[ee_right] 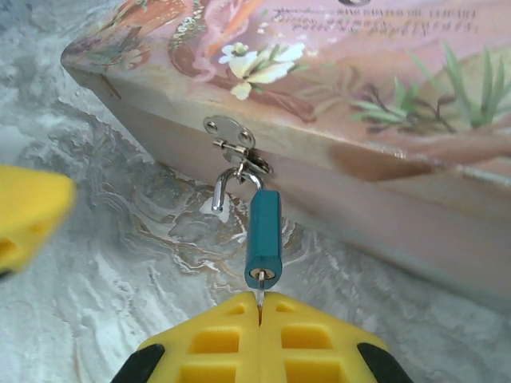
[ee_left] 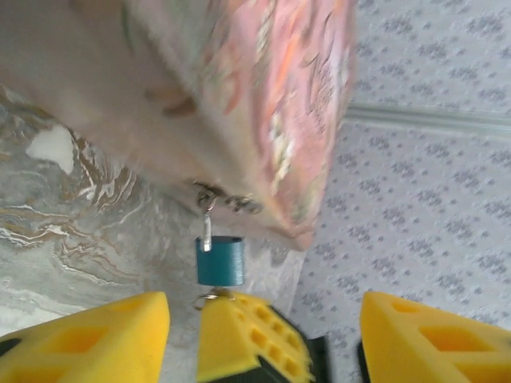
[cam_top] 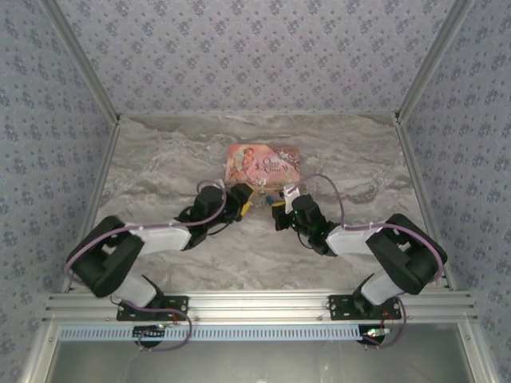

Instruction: Unlock the padlock with the key

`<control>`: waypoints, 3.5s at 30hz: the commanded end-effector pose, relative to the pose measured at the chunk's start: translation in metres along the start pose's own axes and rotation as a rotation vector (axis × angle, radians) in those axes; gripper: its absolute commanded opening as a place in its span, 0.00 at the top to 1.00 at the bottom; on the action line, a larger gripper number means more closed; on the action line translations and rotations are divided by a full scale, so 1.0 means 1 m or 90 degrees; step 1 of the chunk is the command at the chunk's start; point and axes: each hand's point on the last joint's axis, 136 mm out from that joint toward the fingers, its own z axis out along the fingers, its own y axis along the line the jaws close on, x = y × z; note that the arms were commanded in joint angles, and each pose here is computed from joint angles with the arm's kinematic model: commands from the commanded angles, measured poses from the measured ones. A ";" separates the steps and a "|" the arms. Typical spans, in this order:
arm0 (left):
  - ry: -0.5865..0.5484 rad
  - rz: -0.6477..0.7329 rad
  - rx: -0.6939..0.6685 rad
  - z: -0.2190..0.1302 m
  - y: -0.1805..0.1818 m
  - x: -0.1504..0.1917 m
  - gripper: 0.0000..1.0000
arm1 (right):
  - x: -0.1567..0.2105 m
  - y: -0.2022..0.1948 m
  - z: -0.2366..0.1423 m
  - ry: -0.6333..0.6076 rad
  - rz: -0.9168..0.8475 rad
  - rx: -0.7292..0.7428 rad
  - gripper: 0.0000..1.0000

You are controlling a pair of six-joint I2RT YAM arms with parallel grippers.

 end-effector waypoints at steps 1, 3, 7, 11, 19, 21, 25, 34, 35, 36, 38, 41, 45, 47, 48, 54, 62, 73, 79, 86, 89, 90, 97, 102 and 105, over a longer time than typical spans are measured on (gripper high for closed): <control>-0.060 0.083 -0.052 -0.026 -0.007 -0.025 0.29 | 0.014 0.001 0.002 0.029 0.195 -0.048 1.00; -0.096 0.121 -0.076 -0.043 -0.014 -0.043 0.24 | 0.015 0.000 0.003 0.034 0.286 -0.065 1.00; -0.169 0.165 -0.133 -0.074 -0.017 -0.081 0.14 | 0.021 -0.006 0.008 0.052 0.428 -0.070 1.00; -0.193 0.189 -0.133 -0.080 -0.026 -0.101 0.11 | 0.017 -0.011 0.011 0.046 0.514 -0.080 0.94; -0.135 0.293 -0.151 -0.054 -0.048 -0.116 0.10 | 0.014 -0.043 -0.016 0.049 0.418 0.037 0.46; -0.082 0.324 -0.159 -0.040 -0.048 -0.115 0.10 | 0.005 -0.046 -0.023 0.035 0.380 0.022 0.37; -0.011 0.366 -0.153 -0.008 -0.048 -0.116 0.10 | -0.025 -0.030 -0.025 -0.003 0.311 -0.101 0.30; 0.050 0.374 -0.192 0.039 -0.021 -0.136 0.12 | -0.048 -0.009 -0.002 -0.046 0.232 -0.186 0.28; 0.055 0.368 -0.196 0.043 -0.016 -0.137 0.13 | -0.047 -0.009 0.002 -0.046 0.226 -0.182 0.29; 0.062 0.363 -0.194 0.046 -0.013 -0.136 0.13 | -0.046 -0.011 0.005 -0.050 0.221 -0.174 0.29; 0.076 0.352 -0.198 0.053 -0.003 -0.135 0.15 | -0.043 -0.016 0.012 -0.060 0.204 -0.160 0.30; 0.086 0.340 -0.215 0.058 0.012 -0.134 0.17 | -0.043 -0.020 0.020 -0.081 0.197 -0.158 0.31; 0.093 0.328 -0.233 0.059 0.028 -0.132 0.18 | -0.046 -0.016 0.027 -0.102 0.175 -0.182 0.34; 0.101 0.321 -0.237 0.060 0.036 -0.130 0.19 | -0.047 -0.016 0.029 -0.108 0.159 -0.185 0.35; 0.103 0.319 -0.240 0.060 0.039 -0.129 0.19 | -0.047 -0.016 0.030 -0.107 0.155 -0.185 0.36; 0.111 0.291 -0.237 0.064 0.052 -0.124 0.22 | -0.050 -0.011 0.039 -0.104 0.151 -0.208 0.39; 0.107 0.286 -0.243 0.065 0.057 -0.122 0.25 | -0.047 -0.008 0.051 -0.088 0.159 -0.230 0.44; 0.105 0.279 -0.242 0.066 0.059 -0.121 0.27 | -0.044 -0.006 0.059 -0.080 0.171 -0.252 0.55; 0.104 0.277 -0.239 0.066 0.058 -0.122 0.27 | -0.044 -0.007 0.061 -0.080 0.179 -0.259 0.62; 0.102 0.274 -0.237 0.066 0.059 -0.121 0.28 | -0.046 -0.005 0.061 -0.088 0.176 -0.274 0.65; 0.101 0.273 -0.239 0.066 0.060 -0.121 0.28 | -0.046 -0.008 0.062 -0.087 0.179 -0.269 0.69; 0.100 0.272 -0.241 0.065 0.061 -0.121 0.28 | -0.047 -0.009 0.063 -0.088 0.181 -0.267 0.70; 0.096 0.273 -0.242 0.065 0.061 -0.123 0.29 | -0.046 -0.020 0.065 -0.086 0.203 -0.239 0.87; 0.094 0.276 -0.249 0.063 0.062 -0.123 0.29 | -0.048 -0.026 0.063 -0.098 0.216 -0.231 0.99; 0.093 0.277 -0.252 0.063 0.064 -0.124 0.29 | -0.048 -0.029 0.062 -0.101 0.222 -0.226 1.00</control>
